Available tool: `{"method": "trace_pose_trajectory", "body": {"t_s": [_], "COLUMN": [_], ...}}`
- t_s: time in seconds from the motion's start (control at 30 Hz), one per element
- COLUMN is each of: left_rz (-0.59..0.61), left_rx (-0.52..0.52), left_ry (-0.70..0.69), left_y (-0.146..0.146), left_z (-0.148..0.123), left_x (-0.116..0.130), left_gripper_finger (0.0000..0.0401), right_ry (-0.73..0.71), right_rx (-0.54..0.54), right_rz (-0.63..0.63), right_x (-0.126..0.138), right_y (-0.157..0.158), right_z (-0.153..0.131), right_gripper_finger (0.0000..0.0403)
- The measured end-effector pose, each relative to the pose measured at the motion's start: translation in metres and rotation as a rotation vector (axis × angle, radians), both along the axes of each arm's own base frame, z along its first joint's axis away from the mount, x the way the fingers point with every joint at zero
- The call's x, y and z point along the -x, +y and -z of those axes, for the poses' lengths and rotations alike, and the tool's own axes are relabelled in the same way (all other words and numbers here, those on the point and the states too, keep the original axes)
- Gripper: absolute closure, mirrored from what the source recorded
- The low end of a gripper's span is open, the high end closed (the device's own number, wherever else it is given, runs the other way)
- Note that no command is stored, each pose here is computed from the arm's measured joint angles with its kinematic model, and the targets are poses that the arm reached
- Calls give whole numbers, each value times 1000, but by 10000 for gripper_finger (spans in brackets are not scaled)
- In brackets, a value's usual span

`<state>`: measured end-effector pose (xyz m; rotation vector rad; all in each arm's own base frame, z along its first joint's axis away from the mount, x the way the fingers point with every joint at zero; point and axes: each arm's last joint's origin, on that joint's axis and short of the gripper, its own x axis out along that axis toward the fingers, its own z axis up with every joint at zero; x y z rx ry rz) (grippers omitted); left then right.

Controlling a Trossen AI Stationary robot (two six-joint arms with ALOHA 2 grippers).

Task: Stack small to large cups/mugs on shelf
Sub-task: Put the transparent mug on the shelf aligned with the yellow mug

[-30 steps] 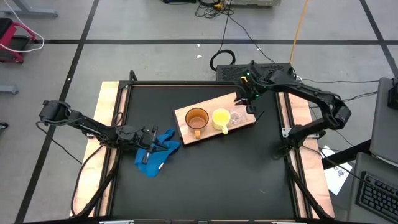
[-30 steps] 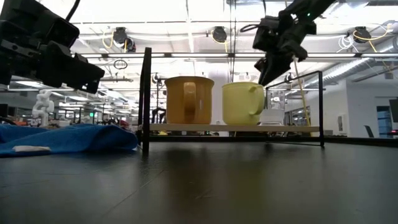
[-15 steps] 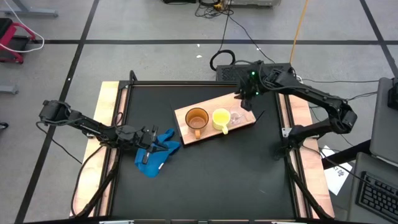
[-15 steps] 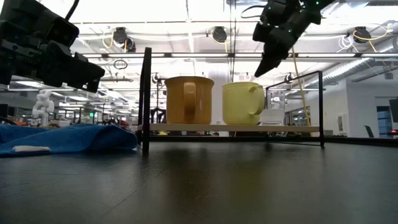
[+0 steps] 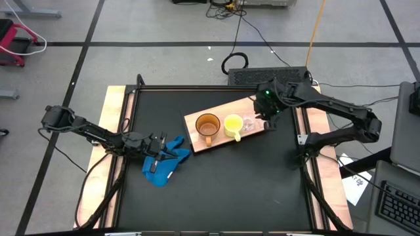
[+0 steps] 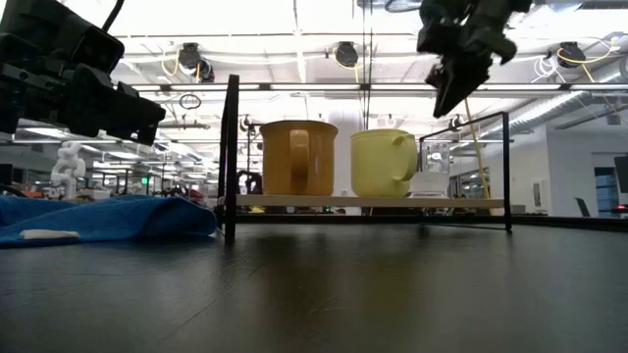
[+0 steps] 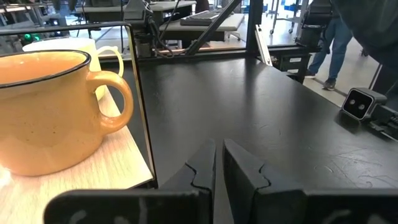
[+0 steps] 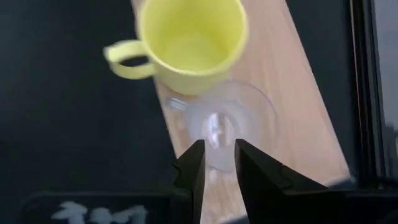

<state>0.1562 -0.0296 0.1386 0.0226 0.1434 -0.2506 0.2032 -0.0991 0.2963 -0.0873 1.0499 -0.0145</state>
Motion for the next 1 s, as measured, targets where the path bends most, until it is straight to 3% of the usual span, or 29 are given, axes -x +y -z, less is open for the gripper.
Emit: {"method": "trace_pose_trajectory", "body": {"t_s": [0.27,0.43,0.83,1.0], "left_rz": [-1,-1,-4,-4], "left_rx": [4,9,25,25], "left_ry": [1,2,6,6], "left_y": [0,0,0,0], "left_z": [0,0,0,0], "left_x": [0,0,0,0], "left_gripper_finger": [370,370,370,370], "right_ry": [42,89,113,58], "right_rx": [4,126,119,150], "right_rz": [-106,-68,-77,-84], "right_x": [-6,-11,-9,-14], "right_y": [16,16,17,16], "right_z": [12,25,42,40], "right_gripper_finger": [326,326,326,326]}}
